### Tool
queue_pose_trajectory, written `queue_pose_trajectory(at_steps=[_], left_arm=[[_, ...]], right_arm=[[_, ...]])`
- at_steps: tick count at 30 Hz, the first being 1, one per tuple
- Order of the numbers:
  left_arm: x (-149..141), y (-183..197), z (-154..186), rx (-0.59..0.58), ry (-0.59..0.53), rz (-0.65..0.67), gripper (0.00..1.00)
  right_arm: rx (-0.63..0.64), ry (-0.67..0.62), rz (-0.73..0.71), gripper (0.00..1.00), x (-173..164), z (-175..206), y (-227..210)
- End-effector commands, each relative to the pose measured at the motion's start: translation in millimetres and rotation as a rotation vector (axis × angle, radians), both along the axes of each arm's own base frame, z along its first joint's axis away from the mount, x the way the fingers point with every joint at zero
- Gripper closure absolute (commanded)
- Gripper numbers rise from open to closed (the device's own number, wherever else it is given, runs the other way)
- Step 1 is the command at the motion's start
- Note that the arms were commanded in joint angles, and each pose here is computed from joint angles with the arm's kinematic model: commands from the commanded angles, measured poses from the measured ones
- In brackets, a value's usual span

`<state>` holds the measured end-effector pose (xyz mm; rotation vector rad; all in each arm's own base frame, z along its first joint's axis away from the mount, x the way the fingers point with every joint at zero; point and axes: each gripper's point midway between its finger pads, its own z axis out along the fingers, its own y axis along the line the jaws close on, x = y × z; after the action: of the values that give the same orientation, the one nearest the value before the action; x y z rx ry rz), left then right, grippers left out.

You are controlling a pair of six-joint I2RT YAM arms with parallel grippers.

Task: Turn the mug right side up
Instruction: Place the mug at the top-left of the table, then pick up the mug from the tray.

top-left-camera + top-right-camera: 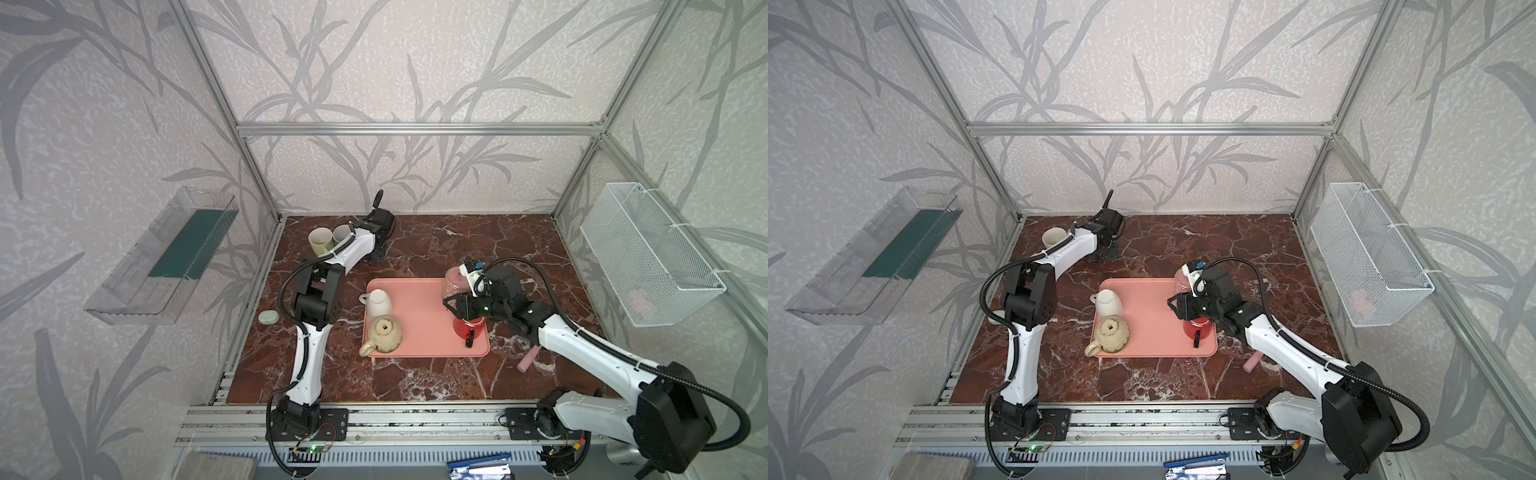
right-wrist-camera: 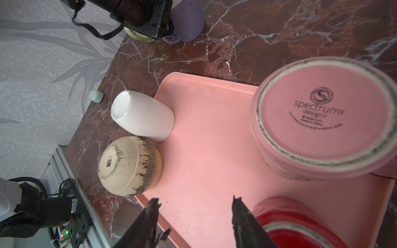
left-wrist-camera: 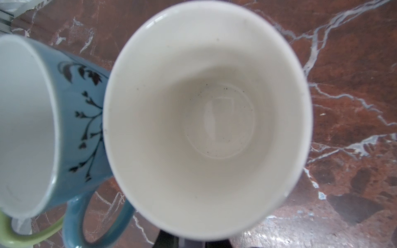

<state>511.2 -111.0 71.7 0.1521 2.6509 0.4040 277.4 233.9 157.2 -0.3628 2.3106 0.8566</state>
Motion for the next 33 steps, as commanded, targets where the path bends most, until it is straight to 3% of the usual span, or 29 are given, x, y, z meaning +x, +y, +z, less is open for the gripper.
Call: queue_pose_trajectory(at_steps=[1, 11, 23, 33], left_arm=[[10, 2, 20, 0.003, -0.047, 0.018, 0.9], [3, 3, 29, -0.008, -0.044, 0.02, 0.67], [-4, -3, 65, -0.065, -0.095, 0.013, 0.54], [-28, -7, 98, -0.125, -0.152, 0.011, 0.39]], right_arm=[[0.011, -0.037, 0.016, 0.44, 0, 19, 3], [0.001, -0.053, 0.007, 0.44, -7, 25, -5], [0.011, -0.084, 0.006, 0.44, -10, 44, -8], [0.014, -0.086, -0.001, 0.44, -14, 46, -11]])
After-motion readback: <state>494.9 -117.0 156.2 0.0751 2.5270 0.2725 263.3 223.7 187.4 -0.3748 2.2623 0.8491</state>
